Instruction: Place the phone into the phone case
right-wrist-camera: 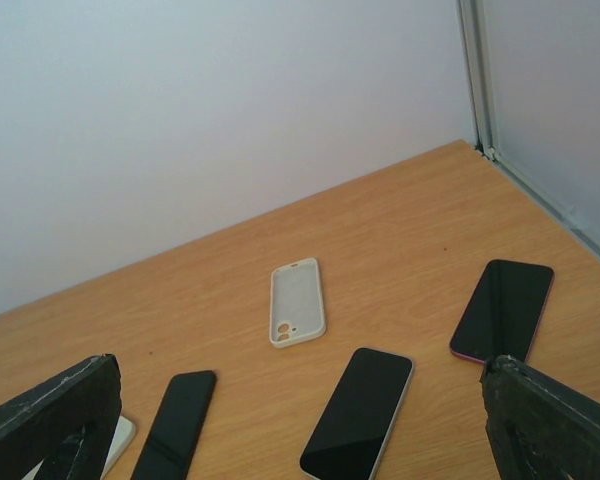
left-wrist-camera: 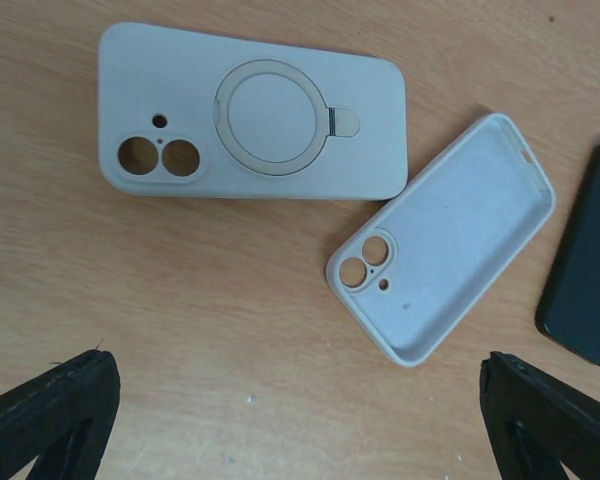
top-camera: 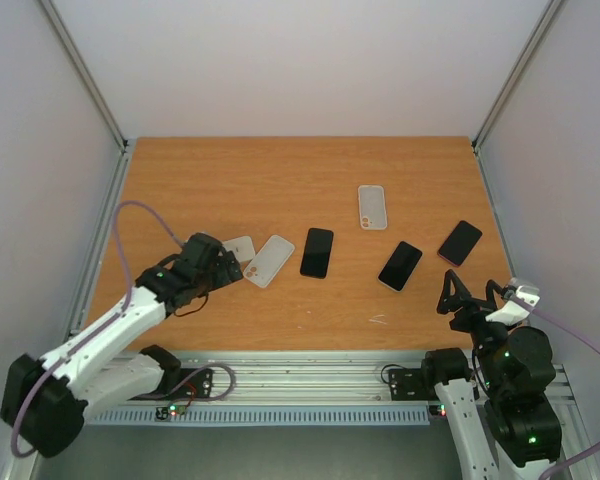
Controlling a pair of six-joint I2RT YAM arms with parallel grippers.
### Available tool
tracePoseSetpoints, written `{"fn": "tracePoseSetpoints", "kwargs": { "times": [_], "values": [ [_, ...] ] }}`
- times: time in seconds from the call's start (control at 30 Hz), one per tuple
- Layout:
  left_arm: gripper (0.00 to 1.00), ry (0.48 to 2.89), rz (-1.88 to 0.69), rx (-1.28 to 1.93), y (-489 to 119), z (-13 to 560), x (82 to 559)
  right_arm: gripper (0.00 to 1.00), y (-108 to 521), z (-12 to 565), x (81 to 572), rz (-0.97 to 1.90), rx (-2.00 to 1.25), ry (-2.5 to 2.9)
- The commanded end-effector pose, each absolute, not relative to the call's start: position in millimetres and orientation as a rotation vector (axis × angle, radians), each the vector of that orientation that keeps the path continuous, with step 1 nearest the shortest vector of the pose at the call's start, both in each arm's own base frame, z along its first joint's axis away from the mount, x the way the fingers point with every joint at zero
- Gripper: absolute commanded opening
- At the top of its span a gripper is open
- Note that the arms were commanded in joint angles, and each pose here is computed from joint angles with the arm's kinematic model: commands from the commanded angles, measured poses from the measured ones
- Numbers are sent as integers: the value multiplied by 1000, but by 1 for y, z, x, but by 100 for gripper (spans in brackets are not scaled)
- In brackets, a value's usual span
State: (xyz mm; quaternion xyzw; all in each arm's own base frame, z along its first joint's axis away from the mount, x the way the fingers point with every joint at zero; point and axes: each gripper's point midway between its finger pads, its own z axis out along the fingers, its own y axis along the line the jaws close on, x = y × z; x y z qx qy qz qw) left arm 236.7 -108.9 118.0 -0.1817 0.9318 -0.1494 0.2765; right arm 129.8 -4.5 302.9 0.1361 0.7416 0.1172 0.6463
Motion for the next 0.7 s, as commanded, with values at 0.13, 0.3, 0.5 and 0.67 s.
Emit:
{"fn": "tracePoseSetpoints", "kwargs": {
  "times": [0.13,0.3,0.5,0.67],
  "values": [
    [96,2459,-271,-483,-142,92,268,98,-2,306,127,282,289,1673],
    [83,2512,-233,-462,-159,66,269,98,-1,306,127,289,281,1674],
    [58,2535,-227,-474,-167,49,275,98,-1,306,128,290,279,1674],
    [49,2552,-217,-471,-175,38,281,99,0,306,128,291,276,1675]
  ]
}}
